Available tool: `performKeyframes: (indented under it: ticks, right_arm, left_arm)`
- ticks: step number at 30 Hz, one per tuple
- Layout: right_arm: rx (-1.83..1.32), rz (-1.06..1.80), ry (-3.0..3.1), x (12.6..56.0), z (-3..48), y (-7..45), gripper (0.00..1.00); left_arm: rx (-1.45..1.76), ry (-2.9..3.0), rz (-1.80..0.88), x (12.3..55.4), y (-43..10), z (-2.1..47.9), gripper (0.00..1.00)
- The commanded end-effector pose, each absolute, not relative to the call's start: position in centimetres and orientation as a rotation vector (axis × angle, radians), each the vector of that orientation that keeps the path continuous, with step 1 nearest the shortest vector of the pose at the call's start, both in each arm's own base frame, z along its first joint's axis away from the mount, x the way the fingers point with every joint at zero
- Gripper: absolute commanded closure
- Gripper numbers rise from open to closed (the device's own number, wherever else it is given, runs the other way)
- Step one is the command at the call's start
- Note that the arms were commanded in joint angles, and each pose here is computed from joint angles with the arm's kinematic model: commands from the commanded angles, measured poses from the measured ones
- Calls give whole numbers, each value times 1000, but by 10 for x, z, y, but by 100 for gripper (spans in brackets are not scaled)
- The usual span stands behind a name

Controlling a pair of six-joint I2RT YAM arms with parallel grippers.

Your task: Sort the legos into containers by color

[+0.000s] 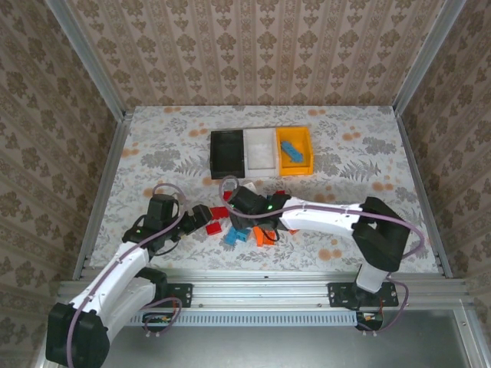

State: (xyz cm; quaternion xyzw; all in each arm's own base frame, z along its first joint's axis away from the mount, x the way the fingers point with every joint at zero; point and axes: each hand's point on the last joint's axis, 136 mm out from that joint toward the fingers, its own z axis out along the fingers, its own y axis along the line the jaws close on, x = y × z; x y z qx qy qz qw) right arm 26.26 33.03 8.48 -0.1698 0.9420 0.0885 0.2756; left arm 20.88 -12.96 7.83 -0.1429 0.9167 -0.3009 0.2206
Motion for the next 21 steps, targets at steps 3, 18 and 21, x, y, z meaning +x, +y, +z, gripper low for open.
performKeyframes:
  ticks: [3, 18, 21]
  right_arm:
    - [-394, 223, 2521, 271, 90, 345, 26]
    - [-349, 117, 2568, 273, 66, 342, 41]
    - [-345, 121, 2574, 270, 63, 343, 46]
  left_arm:
    - [-407, 2507, -860, 210, -130, 89, 0]
    - [-405, 2495, -858, 202, -126, 90, 0]
    - [-407, 2504, -860, 200, -126, 87, 0]
